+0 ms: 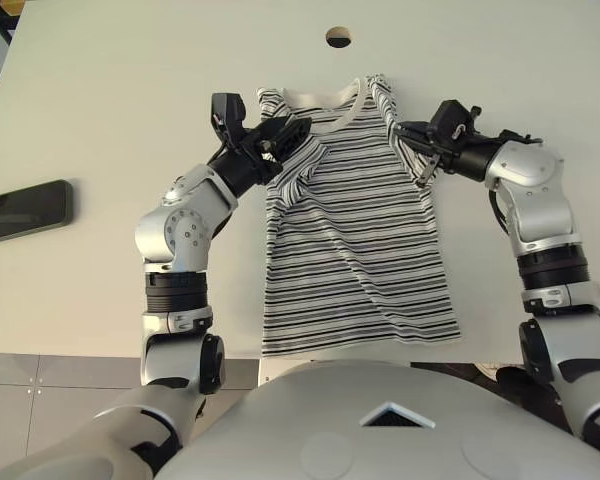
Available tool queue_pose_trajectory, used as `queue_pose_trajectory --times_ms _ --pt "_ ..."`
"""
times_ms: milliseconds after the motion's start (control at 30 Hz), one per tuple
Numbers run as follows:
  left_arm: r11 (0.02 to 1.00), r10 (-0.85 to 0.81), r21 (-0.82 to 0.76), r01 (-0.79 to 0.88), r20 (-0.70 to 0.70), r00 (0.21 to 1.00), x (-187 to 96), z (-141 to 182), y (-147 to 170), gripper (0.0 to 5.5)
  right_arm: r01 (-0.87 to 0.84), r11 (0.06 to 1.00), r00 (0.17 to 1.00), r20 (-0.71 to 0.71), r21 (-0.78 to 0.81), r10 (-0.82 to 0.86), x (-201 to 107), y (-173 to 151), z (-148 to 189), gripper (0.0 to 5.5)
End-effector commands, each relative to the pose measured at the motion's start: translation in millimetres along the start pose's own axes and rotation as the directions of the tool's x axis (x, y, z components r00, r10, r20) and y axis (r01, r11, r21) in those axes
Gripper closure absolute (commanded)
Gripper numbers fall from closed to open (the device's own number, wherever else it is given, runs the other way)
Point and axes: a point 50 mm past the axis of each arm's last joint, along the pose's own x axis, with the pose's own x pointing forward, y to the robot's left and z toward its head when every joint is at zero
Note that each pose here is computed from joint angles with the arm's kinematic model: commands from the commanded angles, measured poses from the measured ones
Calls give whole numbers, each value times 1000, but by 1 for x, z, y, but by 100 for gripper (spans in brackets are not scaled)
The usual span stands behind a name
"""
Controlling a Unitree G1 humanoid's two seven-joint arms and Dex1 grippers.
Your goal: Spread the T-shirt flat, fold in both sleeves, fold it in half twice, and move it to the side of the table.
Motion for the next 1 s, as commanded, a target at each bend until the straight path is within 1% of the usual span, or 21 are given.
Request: queue_pose_trajectory --times_ms 33,300,567,667,700,833,967,1000 --pt "1000 29 7 -29 -4 1000 0 -3 3 250 0 1000 1000 -19 4 0 11 1 4 537" --pt "999 53 3 -53 3 999 3 -4 7 250 -22 999 1000 3 41 22 23 9 8 537" --pt "999 55 -3 -55 6 998 8 -5 8 250 -64 996 998 9 57 64 24 14 7 537" --pt "999 54 -8 -54 10 998 8 -4 8 250 -75 995 997 26 71 73 23 14 10 491" --pt "999 51 -9 -51 11 999 9 -4 8 250 -75 995 997 27 71 73 22 14 11 465" --pt "999 33 -10 -33 22 999 9 -3 6 250 -73 995 997 36 73 70 19 13 13 398" --pt "1000 22 12 -22 19 1000 6 -3 5 250 -65 996 997 44 65 63 15 12 15 398" --pt "999 14 51 -16 25 1000 4 -2 4 250 -61 997 997 56 55 58 12 11 16 398"
